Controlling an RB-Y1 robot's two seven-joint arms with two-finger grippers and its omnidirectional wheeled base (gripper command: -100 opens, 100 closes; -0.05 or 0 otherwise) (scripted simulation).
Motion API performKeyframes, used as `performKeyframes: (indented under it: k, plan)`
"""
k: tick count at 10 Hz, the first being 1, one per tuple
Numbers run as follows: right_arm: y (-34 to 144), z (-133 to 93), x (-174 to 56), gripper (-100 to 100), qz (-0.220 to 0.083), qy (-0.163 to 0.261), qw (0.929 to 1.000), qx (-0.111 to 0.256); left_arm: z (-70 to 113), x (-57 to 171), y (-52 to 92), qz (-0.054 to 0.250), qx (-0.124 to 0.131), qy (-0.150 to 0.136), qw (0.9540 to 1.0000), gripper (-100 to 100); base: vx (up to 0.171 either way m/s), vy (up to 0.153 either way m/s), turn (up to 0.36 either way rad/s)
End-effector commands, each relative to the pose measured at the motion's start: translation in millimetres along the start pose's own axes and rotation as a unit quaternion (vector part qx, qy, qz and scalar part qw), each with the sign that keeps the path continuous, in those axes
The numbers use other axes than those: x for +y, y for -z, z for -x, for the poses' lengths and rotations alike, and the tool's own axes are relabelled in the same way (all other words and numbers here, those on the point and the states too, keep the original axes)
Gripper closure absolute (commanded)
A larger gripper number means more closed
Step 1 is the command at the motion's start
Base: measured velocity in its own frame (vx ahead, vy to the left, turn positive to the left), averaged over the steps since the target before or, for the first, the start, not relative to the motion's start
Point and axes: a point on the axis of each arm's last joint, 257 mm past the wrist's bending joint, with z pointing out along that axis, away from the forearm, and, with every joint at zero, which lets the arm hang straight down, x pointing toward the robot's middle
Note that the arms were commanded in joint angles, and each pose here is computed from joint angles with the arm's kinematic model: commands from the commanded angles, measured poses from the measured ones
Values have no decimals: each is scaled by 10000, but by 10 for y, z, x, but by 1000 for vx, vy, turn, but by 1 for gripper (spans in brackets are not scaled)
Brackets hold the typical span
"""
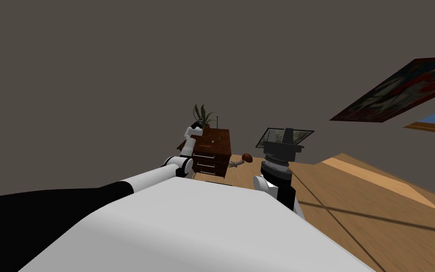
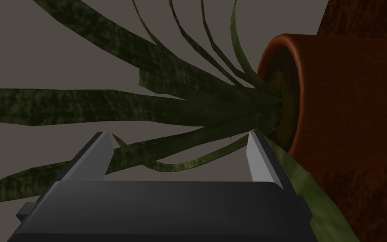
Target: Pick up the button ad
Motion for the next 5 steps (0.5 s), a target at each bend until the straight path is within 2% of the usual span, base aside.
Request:
performKeyframes:
  k: [1, 2, 3, 4, 5]
  plan:
    - [0, 0, 0, 0, 0, 0, 10000, 0, -42, 173, -51, 339, -17, 69, 9994, -100, 19, -33, 2]
    - [0, 0, 0, 0, 0, 0, 10000, 0, -113, 173, -112, 488, 14, 203, 9986, -100, 28, -42, 7]
    - [0, 0, 0, 0, 0, 0, 10000, 0, -100, 330, -116, 699, -13, 195, 9974, -100, 23, -38, 1]
    - [0, 0, 0, 0, 0, 0, 10000, 0, -97, 346, -114, 729, -18, 195, 9972, -100, 7, -16, 4]
    - [0, 0, 0, 0, 0, 0, 10000, 0, -164, 440, -159, 995, -3, 317, 9945, -100, 16, -27, 4]
